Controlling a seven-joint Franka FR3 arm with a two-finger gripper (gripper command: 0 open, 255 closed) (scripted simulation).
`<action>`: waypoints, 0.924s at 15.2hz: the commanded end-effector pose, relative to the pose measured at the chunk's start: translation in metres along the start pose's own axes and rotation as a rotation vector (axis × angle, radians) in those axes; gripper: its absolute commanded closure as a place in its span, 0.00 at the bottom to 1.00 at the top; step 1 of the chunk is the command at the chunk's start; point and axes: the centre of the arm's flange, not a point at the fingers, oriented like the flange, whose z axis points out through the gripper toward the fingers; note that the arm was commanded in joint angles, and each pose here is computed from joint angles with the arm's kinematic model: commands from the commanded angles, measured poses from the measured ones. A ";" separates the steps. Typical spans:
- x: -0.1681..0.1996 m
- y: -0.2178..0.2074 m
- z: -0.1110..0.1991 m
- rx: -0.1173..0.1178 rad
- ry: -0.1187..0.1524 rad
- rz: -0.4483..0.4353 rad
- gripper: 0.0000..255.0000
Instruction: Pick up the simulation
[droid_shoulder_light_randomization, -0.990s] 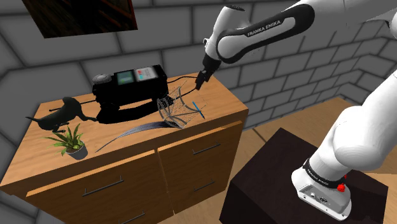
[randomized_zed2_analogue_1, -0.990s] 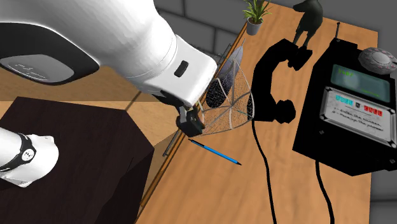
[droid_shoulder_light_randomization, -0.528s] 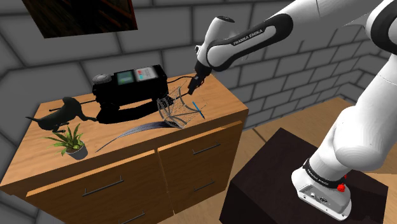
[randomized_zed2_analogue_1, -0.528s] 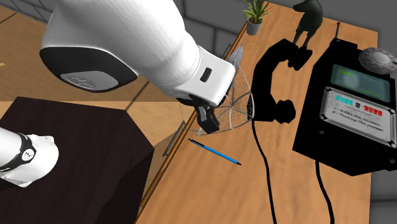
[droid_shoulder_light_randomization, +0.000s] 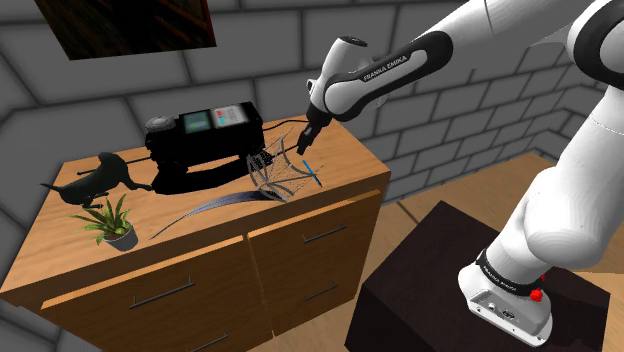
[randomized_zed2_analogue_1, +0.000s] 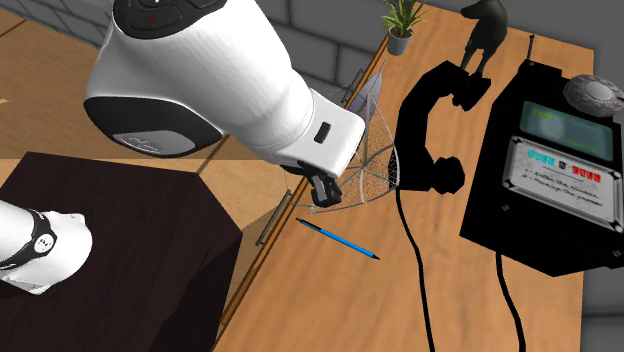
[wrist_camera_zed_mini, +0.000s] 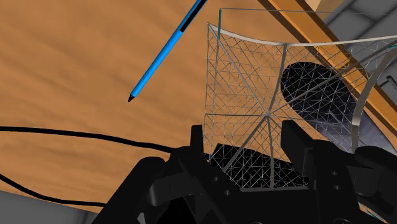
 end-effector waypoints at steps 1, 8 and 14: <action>0.000 0.000 0.000 0.000 0.000 0.000 1.00; 0.001 0.000 -0.003 0.000 0.000 0.000 1.00; 0.013 -0.001 -0.033 0.000 0.000 0.000 1.00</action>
